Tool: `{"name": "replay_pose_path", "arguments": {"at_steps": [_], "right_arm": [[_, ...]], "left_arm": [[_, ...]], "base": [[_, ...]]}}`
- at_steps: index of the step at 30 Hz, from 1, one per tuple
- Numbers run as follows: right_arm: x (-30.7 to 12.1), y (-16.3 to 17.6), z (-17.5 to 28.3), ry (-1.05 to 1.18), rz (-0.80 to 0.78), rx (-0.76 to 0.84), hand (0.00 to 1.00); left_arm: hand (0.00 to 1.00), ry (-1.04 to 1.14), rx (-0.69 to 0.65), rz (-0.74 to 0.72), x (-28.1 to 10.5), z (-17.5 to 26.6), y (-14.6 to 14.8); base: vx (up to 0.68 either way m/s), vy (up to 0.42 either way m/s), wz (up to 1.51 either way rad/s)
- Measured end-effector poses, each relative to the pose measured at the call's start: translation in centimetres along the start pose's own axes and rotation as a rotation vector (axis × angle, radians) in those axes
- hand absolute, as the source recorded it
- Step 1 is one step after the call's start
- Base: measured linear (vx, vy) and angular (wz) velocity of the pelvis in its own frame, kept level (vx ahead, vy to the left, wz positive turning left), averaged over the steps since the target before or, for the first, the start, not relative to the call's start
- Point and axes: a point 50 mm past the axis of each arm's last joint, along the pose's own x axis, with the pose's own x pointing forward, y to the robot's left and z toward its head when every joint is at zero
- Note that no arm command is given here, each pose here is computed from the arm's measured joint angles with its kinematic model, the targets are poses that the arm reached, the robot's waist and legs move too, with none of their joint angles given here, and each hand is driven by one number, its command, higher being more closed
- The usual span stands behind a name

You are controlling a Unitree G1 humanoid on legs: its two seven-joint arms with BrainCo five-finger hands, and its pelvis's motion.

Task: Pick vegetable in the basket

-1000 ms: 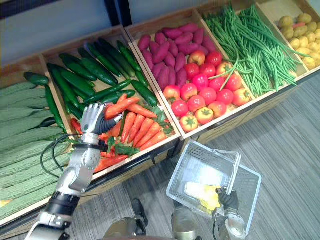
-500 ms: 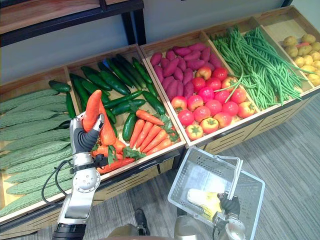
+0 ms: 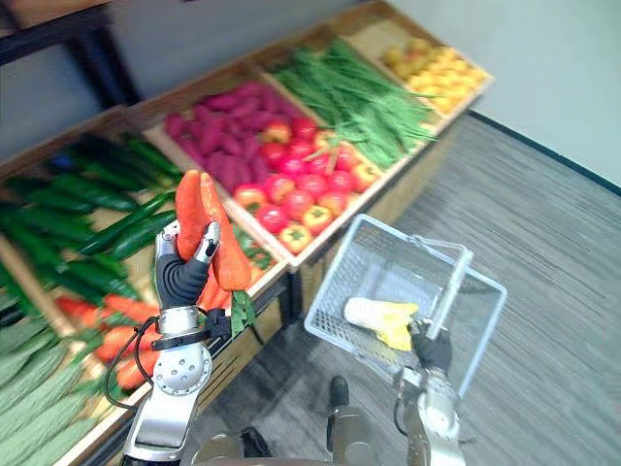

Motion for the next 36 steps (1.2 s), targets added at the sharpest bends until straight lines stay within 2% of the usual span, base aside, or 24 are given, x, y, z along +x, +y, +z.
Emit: {"name": "replay_pose_path", "arguments": {"at_steps": [7, 10, 16, 17, 18, 23, 26, 27, 31, 36], "right_arm": [[0.3, 1.9, 0.5, -0.022, 0.111, -0.069, 1.0], [0.9, 3.4, 1.6, -0.068, 0.145, -0.054, 1.0], [0.6, 4.2, 2.9, -0.111, 0.211, -0.032, 1.0], [0.4, 4.5, 2.7, -0.103, 0.238, -0.019, 1.0], [-1.3, 6.2, 1.9, -0.036, 0.382, 0.111, 1.0], [-2.8, 7.1, 0.4, 0.046, 0.467, 0.155, 1.0], [-4.1, 8.6, -0.3, 0.104, 0.575, 0.217, 1.0], [-4.4, 8.9, -0.5, 0.121, 0.601, 0.243, 1.0], [-5.0, 8.7, -1.2, 0.195, 0.625, 0.317, 1.0], [-5.4, 8.6, -1.6, 0.23, 0.666, 0.319, 1.0]], "left_arm": [[1.0, 0.074, -0.028, -0.126, 0.3, -2.0, -3.0], [1.0, 0.118, -0.106, -0.192, -0.4, -2.0, -4.7], [1.0, 0.16, -0.173, -0.251, -0.8, -2.0, -6.7], [1.0, 0.191, -0.16, -0.27, -1.1, -2.8, -7.0], [1.0, 0.317, -0.094, -0.361, -2.6, -5.5, -7.9], [1.0, 0.342, -0.073, -0.409, -3.3, -6.1, -8.3], [1.0, 0.461, 0.01, -0.46, -5.0, -8.9, -8.1], [0.0, 0.488, 0.035, -0.483, -5.5, -9.5, -8.0], [0.0, 0.528, 0.118, -0.57, -6.7, -10.7, -8.2], [0.0, 0.532, 0.219, -0.646, -7.4, -11.6, -8.2]], "base": [[0.16, -0.139, -1.33], [0.27, 0.02, -1.37], [0.19, 0.125, -0.97], [0.2, 0.44, -1.28], [0.19, 0.449, -1.12], [0.06, 0.166, -0.25], [0.01, 0.048, -0.24], [0.0, 0.045, -0.22], [-0.01, 0.039, 0.01], [0.0, 0.041, 0.04]]}}
